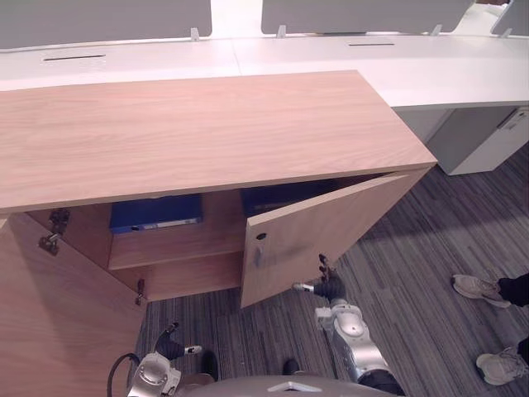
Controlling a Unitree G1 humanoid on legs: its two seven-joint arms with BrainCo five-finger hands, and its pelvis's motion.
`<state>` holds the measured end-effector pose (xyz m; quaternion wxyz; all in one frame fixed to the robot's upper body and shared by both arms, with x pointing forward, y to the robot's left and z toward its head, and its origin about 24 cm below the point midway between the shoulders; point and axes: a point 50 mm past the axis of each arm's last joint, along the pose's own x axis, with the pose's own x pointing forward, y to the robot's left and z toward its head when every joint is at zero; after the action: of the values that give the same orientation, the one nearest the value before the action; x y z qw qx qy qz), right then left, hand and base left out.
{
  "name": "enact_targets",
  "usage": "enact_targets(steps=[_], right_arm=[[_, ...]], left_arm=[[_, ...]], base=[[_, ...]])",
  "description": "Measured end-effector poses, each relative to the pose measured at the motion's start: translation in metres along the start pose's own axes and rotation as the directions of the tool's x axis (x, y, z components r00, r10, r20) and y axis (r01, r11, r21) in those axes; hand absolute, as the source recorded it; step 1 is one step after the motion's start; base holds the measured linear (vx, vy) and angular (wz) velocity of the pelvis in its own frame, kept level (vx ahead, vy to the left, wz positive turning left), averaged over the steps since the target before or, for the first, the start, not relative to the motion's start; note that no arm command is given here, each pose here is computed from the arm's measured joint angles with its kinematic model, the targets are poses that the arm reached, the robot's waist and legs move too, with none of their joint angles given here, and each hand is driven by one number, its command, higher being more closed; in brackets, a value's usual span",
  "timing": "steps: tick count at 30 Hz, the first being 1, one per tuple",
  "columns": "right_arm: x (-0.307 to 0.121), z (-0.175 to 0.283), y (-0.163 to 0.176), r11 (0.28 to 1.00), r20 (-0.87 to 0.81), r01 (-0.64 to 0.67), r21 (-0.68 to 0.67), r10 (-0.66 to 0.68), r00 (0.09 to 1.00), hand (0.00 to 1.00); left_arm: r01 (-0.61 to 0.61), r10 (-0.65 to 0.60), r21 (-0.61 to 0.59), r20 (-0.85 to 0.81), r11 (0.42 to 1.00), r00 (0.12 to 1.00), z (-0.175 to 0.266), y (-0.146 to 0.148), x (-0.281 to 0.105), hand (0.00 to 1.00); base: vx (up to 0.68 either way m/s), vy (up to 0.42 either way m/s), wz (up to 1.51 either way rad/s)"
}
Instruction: Walk over to the cabinet, pick up the folder, carry it to the office cabinet, place the folder inside the office cabinet, then close the office cabinet door
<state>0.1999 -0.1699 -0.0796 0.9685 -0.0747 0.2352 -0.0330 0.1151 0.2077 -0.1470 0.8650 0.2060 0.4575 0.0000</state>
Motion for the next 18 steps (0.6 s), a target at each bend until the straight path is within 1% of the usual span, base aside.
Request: enact_targets(steps=[2, 6, 11, 13, 18], right_arm=[[-0.006, -0.019, 0.0, 1.0, -0.074, -0.004, -0.018, 0.002, 0.997, 0.0], [-0.022, -0.055, 0.003, 0.999, -0.225, -0.019, -0.051, 0.007, 0.974, 0.0], [-0.027, -0.068, 0.01, 0.999, -0.295, -0.026, -0.028, 0.016, 0.955, 0.0], [-0.029, -0.075, 0.01, 0.999, -0.325, -0.03, -0.031, 0.018, 0.946, 0.0], [-0.028, -0.077, 0.012, 0.998, -0.345, -0.041, -0.039, 0.025, 0.938, 0.0]], left_arm=[[-0.008, 0.008, -0.031, -0.003, 0.999, 1.0, 0.0, 0.001, 0.0, 0.0], [-0.049, 0.045, -0.136, -0.03, 0.99, 0.999, -0.004, 0.001, -0.001, 0.0], [-0.091, 0.076, -0.248, -0.071, 0.965, 0.995, -0.009, 0.0, -0.003, 0.0], [-0.115, 0.091, -0.303, -0.092, 0.946, 0.992, -0.012, 0.001, -0.003, 0.0], [-0.144, 0.107, -0.358, -0.119, 0.923, 0.987, -0.016, 0.001, -0.004, 0.0]], base=[[-0.02, -0.011, 0.16], [0.02, -0.007, 0.19], [0.03, -0.019, 0.16], [-0.01, -0.017, 0.12], [-0.09, -0.011, 0.05]])
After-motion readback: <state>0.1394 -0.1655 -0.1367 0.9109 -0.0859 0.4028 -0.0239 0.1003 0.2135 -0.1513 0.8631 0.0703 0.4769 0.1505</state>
